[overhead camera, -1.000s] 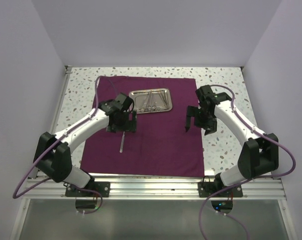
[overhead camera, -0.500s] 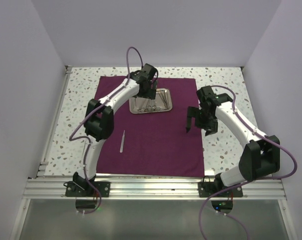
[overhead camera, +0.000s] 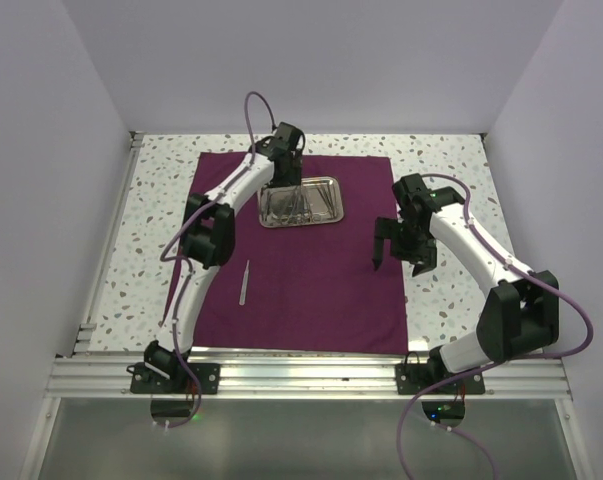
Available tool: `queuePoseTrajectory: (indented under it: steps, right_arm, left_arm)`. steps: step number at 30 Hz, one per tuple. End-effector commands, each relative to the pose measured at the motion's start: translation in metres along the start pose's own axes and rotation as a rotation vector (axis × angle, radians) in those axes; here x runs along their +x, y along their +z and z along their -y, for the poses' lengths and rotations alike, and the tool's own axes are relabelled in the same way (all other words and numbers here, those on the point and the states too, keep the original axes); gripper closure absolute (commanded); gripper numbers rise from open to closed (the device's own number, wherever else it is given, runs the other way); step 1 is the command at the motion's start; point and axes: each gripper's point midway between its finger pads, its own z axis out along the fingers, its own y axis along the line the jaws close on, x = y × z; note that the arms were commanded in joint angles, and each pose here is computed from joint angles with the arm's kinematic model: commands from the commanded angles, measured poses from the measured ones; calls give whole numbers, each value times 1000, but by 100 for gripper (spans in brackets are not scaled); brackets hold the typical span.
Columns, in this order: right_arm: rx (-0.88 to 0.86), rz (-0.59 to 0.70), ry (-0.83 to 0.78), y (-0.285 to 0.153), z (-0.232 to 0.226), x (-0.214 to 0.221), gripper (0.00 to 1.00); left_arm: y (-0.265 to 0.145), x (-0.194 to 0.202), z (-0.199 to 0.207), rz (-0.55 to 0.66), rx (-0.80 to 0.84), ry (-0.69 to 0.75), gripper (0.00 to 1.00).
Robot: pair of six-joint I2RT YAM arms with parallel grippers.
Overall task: Open and lay out the surgical kit
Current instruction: Pick up the medical item from the container.
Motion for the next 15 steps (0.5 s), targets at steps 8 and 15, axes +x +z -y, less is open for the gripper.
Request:
queuePoseTrajectory:
  steps: [8,15]
  right_arm:
    - [11,11,-7,-6,3,-3,2]
    - [10,9,0,-2,3,-1,2]
  left_arm:
    - [5,-11,16,64,31,29,27]
    - [-2,-9,28,76,51,45,27]
